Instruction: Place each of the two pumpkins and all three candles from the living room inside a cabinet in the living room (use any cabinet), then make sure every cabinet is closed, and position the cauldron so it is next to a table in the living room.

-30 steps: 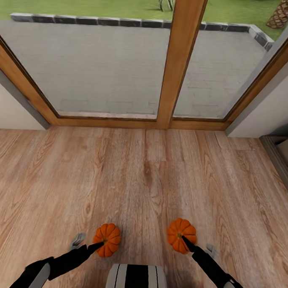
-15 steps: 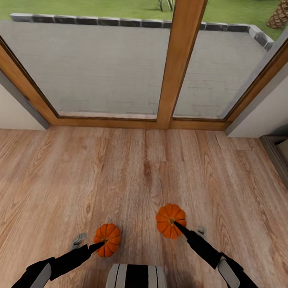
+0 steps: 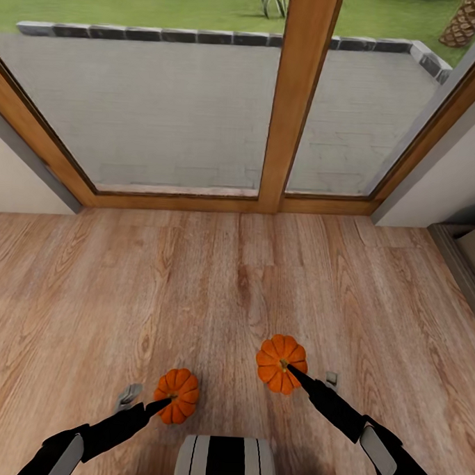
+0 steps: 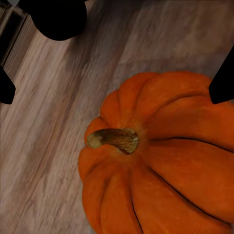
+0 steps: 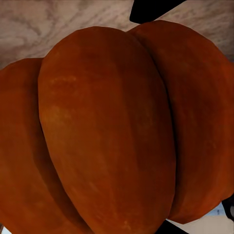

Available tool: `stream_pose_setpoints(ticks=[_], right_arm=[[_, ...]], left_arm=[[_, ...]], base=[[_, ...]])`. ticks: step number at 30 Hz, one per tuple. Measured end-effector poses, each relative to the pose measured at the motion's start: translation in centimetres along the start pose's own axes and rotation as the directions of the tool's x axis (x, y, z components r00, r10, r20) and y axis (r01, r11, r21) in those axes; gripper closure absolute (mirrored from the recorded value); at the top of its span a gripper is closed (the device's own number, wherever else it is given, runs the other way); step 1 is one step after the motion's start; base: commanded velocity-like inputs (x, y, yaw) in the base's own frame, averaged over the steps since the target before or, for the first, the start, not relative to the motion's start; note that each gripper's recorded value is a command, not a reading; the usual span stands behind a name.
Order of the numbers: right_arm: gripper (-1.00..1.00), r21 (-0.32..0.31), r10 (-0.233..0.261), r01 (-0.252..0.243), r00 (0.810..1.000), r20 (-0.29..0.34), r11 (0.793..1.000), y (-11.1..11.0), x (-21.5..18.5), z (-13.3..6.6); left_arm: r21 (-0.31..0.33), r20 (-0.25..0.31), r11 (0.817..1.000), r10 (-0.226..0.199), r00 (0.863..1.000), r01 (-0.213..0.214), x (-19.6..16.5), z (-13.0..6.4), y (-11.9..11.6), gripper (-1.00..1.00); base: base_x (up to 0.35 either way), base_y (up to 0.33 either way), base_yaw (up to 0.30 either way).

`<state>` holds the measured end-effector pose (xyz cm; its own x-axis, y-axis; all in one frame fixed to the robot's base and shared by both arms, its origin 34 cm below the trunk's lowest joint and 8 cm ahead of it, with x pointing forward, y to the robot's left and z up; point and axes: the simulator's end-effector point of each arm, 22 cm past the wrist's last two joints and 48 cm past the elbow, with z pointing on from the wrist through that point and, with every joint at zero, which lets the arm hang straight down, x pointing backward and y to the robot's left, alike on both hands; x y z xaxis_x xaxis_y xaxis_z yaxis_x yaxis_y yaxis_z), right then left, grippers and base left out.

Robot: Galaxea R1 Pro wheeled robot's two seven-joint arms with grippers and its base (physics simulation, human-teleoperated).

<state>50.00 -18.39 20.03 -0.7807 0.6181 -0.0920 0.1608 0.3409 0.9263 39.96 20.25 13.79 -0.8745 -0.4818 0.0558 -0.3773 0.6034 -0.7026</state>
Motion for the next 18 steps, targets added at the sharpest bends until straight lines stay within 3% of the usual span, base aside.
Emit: stream_pose_setpoints(ticks=[18], right_arm=[[1.0,0.0,-0.002,0.002,1.0,0.0,1.0,0.0,0.0,0.0]], left_arm=[[-0.134,0.024,0.99,-0.035,0.999,0.038,-0.3,-0.5,3.4,-1.0]], base=[[0.0,0.0,0.0]])
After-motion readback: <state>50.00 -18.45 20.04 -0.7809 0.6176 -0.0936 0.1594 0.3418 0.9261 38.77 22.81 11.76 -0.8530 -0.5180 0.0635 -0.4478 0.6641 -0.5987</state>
